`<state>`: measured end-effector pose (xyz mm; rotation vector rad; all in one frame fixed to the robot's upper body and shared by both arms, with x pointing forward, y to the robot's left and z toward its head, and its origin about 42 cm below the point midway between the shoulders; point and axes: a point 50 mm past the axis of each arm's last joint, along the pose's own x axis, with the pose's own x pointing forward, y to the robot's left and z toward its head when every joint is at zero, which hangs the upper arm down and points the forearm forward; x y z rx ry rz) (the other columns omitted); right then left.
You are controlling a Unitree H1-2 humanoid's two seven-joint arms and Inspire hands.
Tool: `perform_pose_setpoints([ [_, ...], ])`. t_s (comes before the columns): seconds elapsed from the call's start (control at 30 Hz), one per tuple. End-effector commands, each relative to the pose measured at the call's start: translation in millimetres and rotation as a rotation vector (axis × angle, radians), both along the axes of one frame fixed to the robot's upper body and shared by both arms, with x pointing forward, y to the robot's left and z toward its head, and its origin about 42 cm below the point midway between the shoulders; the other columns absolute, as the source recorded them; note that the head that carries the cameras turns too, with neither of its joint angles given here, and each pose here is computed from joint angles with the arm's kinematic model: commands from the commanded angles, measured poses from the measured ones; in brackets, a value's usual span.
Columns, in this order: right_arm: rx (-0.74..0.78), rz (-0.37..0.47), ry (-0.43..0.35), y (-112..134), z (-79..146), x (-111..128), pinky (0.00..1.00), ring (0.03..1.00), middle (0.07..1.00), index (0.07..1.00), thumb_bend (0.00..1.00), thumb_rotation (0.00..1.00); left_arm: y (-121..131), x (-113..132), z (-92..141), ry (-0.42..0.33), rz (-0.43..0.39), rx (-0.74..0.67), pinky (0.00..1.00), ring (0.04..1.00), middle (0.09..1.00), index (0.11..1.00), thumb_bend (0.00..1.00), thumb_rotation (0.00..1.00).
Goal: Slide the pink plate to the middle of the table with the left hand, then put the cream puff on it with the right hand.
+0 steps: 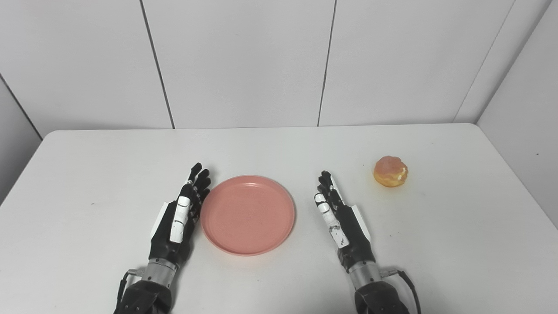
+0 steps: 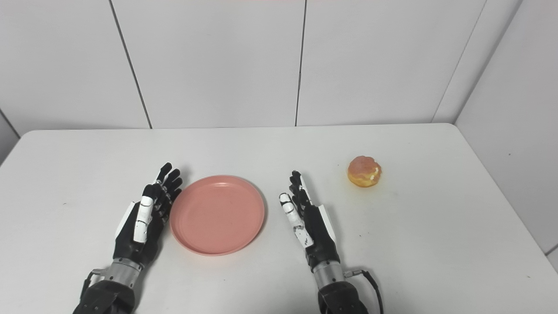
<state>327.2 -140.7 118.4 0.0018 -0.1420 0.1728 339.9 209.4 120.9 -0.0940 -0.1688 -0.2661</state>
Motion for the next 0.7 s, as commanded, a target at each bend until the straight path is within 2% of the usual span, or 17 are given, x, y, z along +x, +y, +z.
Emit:
perform_pose_setpoints([
  [0.0, 0.012, 0.023, -0.016, 2.8, 6.7, 0.9, 1.0, 0.987, 0.992, 1.0, 0.54, 0.88, -12.5, -22.7, -29.7, 0.067, 0.007, -0.027, 1.0, 1.0, 0.999, 0.996, 0.72, 0.99],
  [0.2, 0.008, 0.021, -0.012, 2.1, 5.8, 0.9, 1.0, 0.992, 0.99, 1.0, 0.55, 0.88, -15.1, -23.0, -31.3, 0.062, 0.003, -0.025, 1.0, 1.0, 1.0, 1.0, 0.71, 1.0],
  [0.43, 0.012, 0.02, -0.021, 1.2, 5.9, 0.8, 1.0, 0.987, 0.985, 1.0, 0.54, 0.87, -22.7, -27.9, -28.1, 0.07, 0.0, -0.019, 1.0, 1.0, 1.0, 0.994, 0.64, 1.0],
  [0.67, 0.003, 0.02, -0.02, -1.4, 5.9, 0.7, 1.0, 0.988, 0.988, 1.0, 0.57, 0.87, -31.5, -32.4, -23.3, 0.066, -0.017, -0.01, 1.0, 1.0, 0.997, 0.989, 0.61, 1.0],
])
